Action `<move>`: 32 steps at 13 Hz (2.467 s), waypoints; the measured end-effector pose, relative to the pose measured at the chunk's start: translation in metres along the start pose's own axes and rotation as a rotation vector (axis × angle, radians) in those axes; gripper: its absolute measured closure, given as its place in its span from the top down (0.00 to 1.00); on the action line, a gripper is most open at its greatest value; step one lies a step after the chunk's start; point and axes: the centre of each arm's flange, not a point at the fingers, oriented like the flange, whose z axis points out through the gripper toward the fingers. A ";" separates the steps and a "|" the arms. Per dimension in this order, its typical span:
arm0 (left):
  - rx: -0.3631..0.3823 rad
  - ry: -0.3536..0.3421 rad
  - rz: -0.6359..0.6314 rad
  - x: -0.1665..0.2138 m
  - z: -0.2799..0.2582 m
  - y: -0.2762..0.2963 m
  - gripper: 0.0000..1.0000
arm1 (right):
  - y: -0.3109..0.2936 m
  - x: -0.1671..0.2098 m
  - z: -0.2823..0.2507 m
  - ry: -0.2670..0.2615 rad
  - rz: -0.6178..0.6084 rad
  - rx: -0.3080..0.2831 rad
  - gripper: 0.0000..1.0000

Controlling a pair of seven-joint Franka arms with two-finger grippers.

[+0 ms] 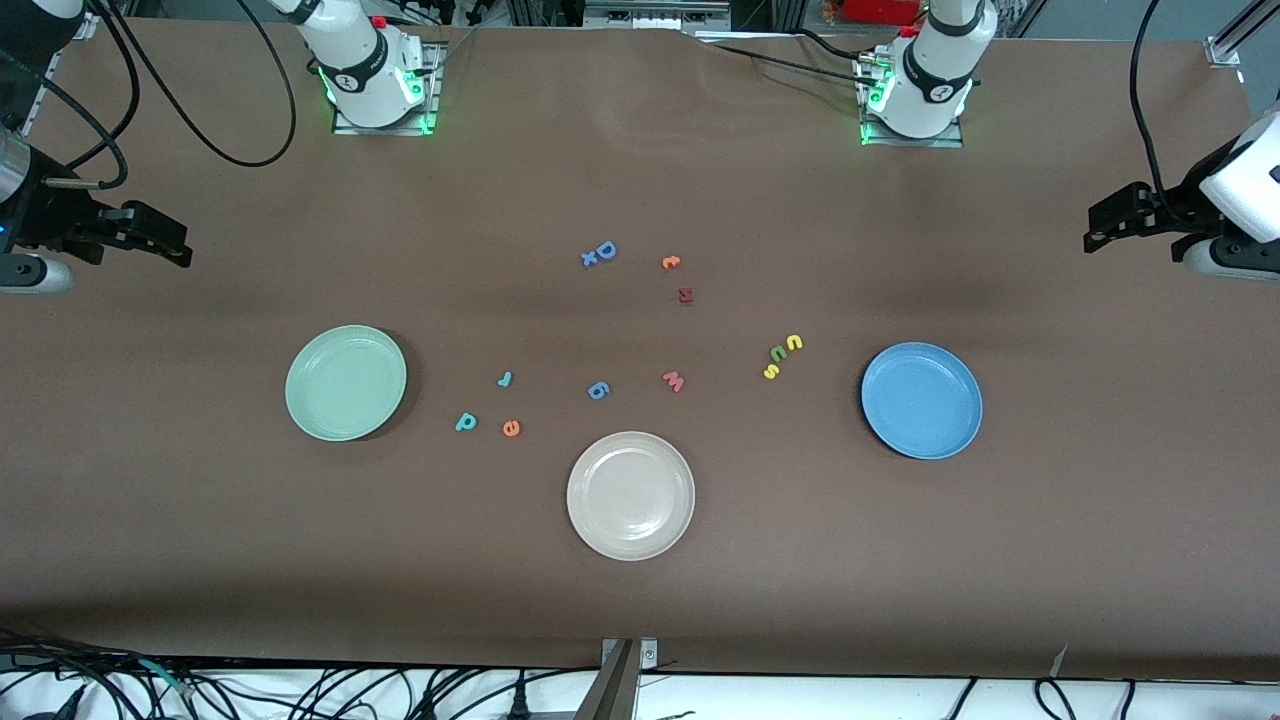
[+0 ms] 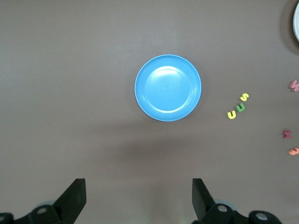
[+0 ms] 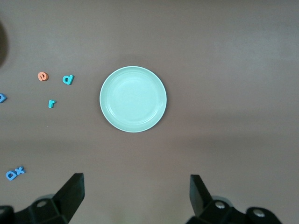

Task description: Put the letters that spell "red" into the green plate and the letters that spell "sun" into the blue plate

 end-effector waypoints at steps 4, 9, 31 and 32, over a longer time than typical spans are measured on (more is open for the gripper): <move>0.000 -0.001 0.000 0.000 0.000 0.000 1.00 | 0.000 0.000 0.000 0.000 0.000 0.000 1.00; -0.001 -0.016 0.006 0.005 0.008 0.003 1.00 | 0.000 0.000 0.000 0.000 0.000 0.000 1.00; -0.070 -0.183 0.260 0.103 0.267 0.156 1.00 | 0.000 0.004 0.007 -0.015 0.000 0.000 1.00; -0.072 -0.159 0.267 0.103 0.291 0.163 1.00 | 0.000 0.006 0.012 -0.023 -0.001 0.000 1.00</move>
